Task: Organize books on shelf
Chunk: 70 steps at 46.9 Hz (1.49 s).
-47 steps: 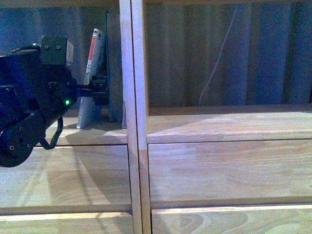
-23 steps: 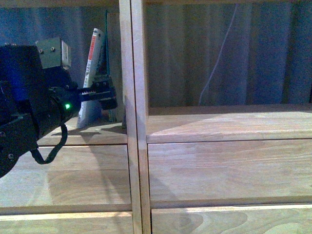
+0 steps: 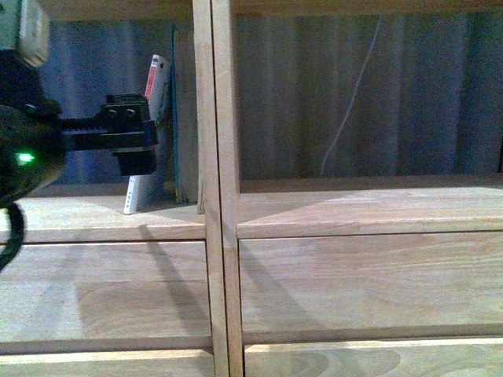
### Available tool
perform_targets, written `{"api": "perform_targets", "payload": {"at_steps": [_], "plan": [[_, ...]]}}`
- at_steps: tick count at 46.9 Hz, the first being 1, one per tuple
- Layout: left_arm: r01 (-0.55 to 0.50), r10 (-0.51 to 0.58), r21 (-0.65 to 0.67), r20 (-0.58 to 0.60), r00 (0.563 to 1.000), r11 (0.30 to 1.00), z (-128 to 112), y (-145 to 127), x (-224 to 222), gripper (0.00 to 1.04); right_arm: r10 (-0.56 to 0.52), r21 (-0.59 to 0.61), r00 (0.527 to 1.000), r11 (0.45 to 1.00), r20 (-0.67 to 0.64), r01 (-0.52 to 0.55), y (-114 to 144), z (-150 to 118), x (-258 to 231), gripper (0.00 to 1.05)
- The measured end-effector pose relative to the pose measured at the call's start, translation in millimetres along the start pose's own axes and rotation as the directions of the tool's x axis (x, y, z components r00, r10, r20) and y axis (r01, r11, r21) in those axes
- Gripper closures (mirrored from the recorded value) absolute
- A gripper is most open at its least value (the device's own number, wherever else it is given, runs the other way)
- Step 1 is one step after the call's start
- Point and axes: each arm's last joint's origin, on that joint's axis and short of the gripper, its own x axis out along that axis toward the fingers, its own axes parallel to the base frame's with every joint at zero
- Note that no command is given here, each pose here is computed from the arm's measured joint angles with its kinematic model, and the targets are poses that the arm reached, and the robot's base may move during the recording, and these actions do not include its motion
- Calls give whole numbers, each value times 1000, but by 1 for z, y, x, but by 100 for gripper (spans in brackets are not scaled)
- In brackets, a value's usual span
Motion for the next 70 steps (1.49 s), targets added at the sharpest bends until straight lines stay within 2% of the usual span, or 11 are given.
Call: {"api": "perform_targets", "payload": {"at_steps": [14, 20, 24, 30, 31, 41, 46, 51, 62, 64, 70], "plan": [[-172, 176, 151, -12, 984, 974, 19, 2, -106, 7, 0, 0, 1000, 1000, 0, 0, 0, 0, 0, 7], [-234, 254, 217, -72, 964, 948, 12, 11, -165, 7, 0, 0, 1000, 1000, 0, 0, 0, 0, 0, 7], [-236, 259, 214, -85, 962, 948, 9, 15, -188, 8, 0, 0, 1000, 1000, 0, 0, 0, 0, 0, 7], [-32, 55, 132, -168, 984, 991, 2, 27, -214, 26, 0, 0, 1000, 1000, 0, 0, 0, 0, 0, 7], [-9, 28, 107, -186, 982, 994, -7, 34, -221, 33, 0, 0, 1000, 1000, 0, 0, 0, 0, 0, 7], [-14, 25, 53, -202, 979, 999, -44, 52, -233, 63, 0, 0, 1000, 1000, 0, 0, 0, 0, 0, 7], [-19, 27, 43, -203, 979, 999, -49, 59, -234, 79, 0, 0, 1000, 1000, 0, 0, 0, 0, 0, 7], [-30, 36, 35, -189, 981, 999, -48, 67, -234, 102, 0, 0, 1000, 1000, 0, 0, 0, 0, 0, 7], [-37, 42, 31, -183, 982, 999, -58, 78, -237, 102, 0, 0, 1000, 1000, 0, 0, 0, 0, 0, 7], [-1, 6, 26, -186, 982, 1000, -58, 81, -237, 102, 0, 0, 1000, 1000, 0, 0, 0, 0, 0, 7], [-47, 53, 33, -184, 981, 998, -58, 88, -237, 102, 0, 0, 1000, 1000, 0, 0, 0, 0, 0, 7]]}}
